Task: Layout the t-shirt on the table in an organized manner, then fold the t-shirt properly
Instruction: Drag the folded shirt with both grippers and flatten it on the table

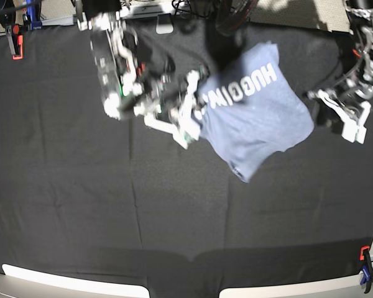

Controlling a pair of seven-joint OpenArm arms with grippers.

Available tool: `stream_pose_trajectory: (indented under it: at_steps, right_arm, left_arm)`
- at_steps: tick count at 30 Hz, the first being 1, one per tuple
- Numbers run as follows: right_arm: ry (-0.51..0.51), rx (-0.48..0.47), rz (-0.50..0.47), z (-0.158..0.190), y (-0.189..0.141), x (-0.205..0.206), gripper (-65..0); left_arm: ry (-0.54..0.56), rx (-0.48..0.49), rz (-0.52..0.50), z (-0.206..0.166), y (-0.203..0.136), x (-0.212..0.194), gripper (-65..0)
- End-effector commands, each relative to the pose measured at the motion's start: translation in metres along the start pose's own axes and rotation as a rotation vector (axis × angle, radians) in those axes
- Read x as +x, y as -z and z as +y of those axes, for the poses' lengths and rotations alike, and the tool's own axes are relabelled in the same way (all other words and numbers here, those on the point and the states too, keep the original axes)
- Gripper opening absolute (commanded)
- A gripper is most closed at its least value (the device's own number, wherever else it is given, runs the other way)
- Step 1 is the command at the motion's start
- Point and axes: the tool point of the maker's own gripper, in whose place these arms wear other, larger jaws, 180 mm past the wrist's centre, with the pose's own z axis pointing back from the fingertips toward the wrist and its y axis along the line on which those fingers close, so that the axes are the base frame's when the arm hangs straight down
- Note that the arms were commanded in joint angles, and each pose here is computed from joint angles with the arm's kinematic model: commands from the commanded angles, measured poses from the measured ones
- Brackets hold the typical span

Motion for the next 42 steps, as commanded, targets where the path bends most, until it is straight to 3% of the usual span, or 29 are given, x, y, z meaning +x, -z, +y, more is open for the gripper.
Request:
stream_pose_trajectory:
  at_steps: [1, 5, 8, 11, 15, 20, 24, 31, 35, 37, 42]
  right_arm:
    - [-0.014, 0.006, -0.055, 0.006, -0.005, 0.014, -65.0]
    - [-0.032, -0.051, -0.153, -0.002, -0.025, 0.038, -65.0]
    - [-0.018, -0.128, -0.210, -0.029, -0.042, 0.056, -65.0]
    - [-0.003, -0.214, -0.194, -0.059, -0.051, 0.053, -65.0]
    - [0.040, -0.226, -0.128, -0.072, -0.047, 0.029, -65.0]
    - [0.081, -0.164, -0.103, -0.051, -0.039, 0.008, -65.0]
    - [0.093, -0.086, -0.077, -0.018, -0.026, -0.012, -65.0]
    - [0.013, 0.081, -0.045, 0.053, 0.000, -0.015, -65.0]
    - [-0.014, 0.003, 0.017, 0.049, 0.006, -0.023, -65.0]
    - [-0.015, -0.053, 0.037, 0.038, 0.004, -0.028, -65.0]
    - [0.019, -0.161, -0.028, 0.015, -0.028, -0.019, -65.0]
  left_arm:
    - [0.014, -0.002, -0.036, 0.003, -0.003, 0.014, -65.0]
    - [-0.014, -0.016, 0.067, 0.001, -0.005, -0.008, -65.0]
    - [-0.080, -0.066, 0.078, -0.012, -0.012, -0.019, -65.0]
    - [-0.089, -0.091, 0.075, -0.026, -0.021, -0.026, -65.0]
    - [-0.092, -0.121, 0.060, -0.050, -0.029, -0.031, -65.0]
    - [-0.134, -0.130, -0.025, -0.066, -0.022, -0.023, -65.0]
    - [-0.093, -0.090, -0.116, -0.065, -0.017, -0.008, -65.0]
    - [-0.018, -0.061, -0.170, -0.058, -0.006, 0.026, -65.0]
    - [0.009, -0.042, -0.159, -0.049, -0.007, 0.029, -65.0]
    - [0.023, -0.027, -0.104, -0.042, -0.009, 0.021, -65.0]
    - [0.011, 0.047, -0.060, -0.023, -0.031, 0.011, -65.0]
